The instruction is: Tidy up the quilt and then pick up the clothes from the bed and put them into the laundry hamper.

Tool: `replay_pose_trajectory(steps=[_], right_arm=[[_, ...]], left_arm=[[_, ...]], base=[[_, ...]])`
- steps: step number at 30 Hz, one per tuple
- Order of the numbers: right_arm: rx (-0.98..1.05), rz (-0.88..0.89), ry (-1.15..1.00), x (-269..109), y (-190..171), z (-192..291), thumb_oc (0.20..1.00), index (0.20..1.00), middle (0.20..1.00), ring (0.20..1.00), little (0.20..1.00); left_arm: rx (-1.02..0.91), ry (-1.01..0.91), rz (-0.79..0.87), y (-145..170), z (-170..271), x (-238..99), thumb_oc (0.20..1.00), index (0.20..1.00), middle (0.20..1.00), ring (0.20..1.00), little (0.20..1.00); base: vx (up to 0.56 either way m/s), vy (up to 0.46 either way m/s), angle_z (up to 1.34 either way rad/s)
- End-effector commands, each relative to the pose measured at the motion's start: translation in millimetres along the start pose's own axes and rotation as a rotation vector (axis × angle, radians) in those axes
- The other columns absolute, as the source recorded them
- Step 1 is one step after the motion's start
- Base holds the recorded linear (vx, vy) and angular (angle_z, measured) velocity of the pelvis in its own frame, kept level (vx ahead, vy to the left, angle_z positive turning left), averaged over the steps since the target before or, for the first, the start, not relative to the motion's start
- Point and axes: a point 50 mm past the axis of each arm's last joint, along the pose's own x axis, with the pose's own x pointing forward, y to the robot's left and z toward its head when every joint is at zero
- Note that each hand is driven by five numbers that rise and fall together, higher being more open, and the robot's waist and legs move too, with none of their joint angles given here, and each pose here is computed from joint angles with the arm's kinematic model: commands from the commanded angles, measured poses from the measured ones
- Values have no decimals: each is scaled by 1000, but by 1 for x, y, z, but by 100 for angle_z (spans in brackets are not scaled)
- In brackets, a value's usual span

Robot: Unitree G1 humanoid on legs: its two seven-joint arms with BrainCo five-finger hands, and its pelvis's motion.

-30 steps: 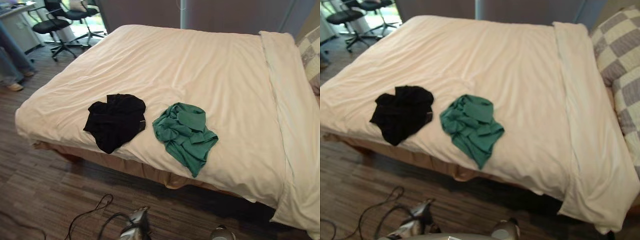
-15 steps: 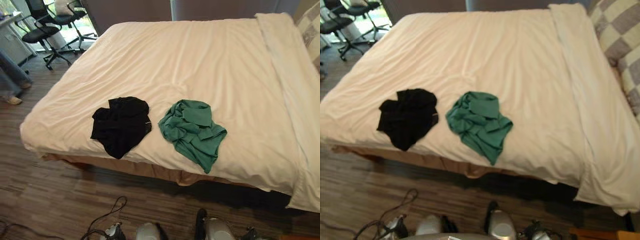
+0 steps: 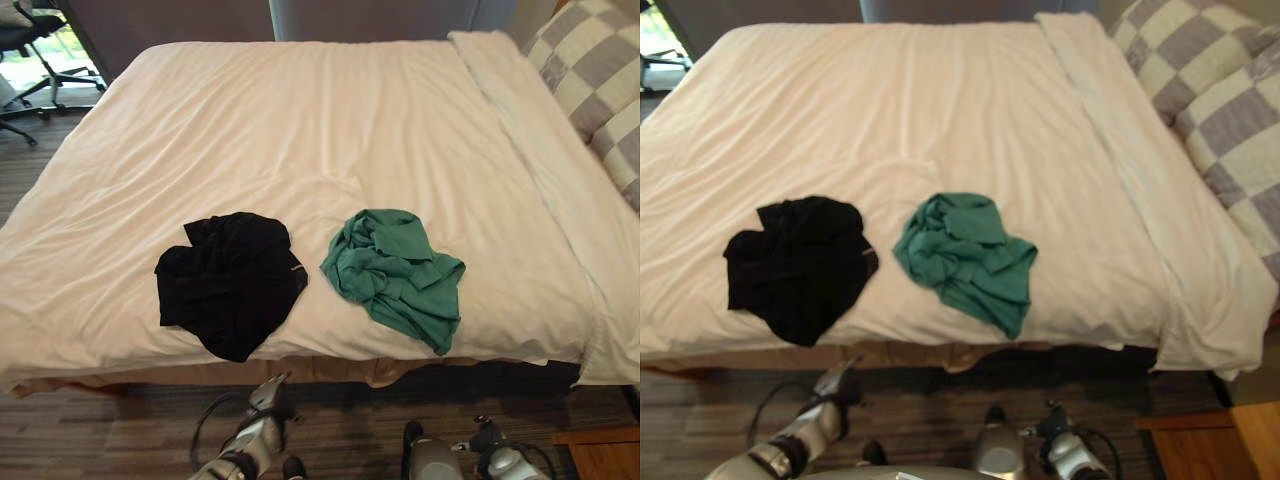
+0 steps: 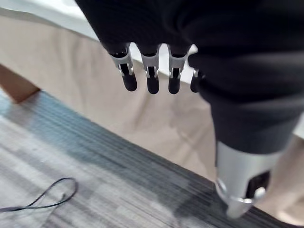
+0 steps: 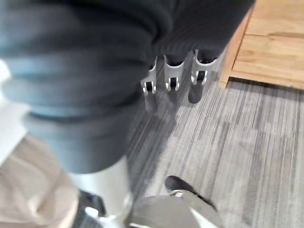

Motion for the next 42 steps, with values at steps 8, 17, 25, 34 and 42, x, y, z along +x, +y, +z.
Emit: replay_pose_trajectory(steps=[8,17,25,34,42], right_arm=[[215,-196,-1,2,-52,-9,1000,1000,1000,1000,1000],[-464,-788,-495,-83,-228,38,1000,1000,1000,1000,1000],[-600,-898,-795,-105,-250,151,1000,1000,1000,1000,1000],[-622,-926,-1041,-134,-236,222,1000,1000,1000,1000,1000],[-666,-890,-1190,-153,-219,256,1000,1000,1000,1000,1000]], left_arm=[[-441,510,247,26,-134,-33,1000,1000,1000,1000,1000],[-474,-62,957,214,-105,-75,1000,1000,1000,1000,1000],[-309,-309,953,270,-20,-68,1000,1000,1000,1000,1000],[-88,-130,777,279,14,-29,200,200,200,200,200],[72,64,397,177,-13,9,200,200,200,200,200]], base=[[50,50,5],[47,6,5],[-57,-1,-6],[-105,2,-12],[-13,-6,-3]])
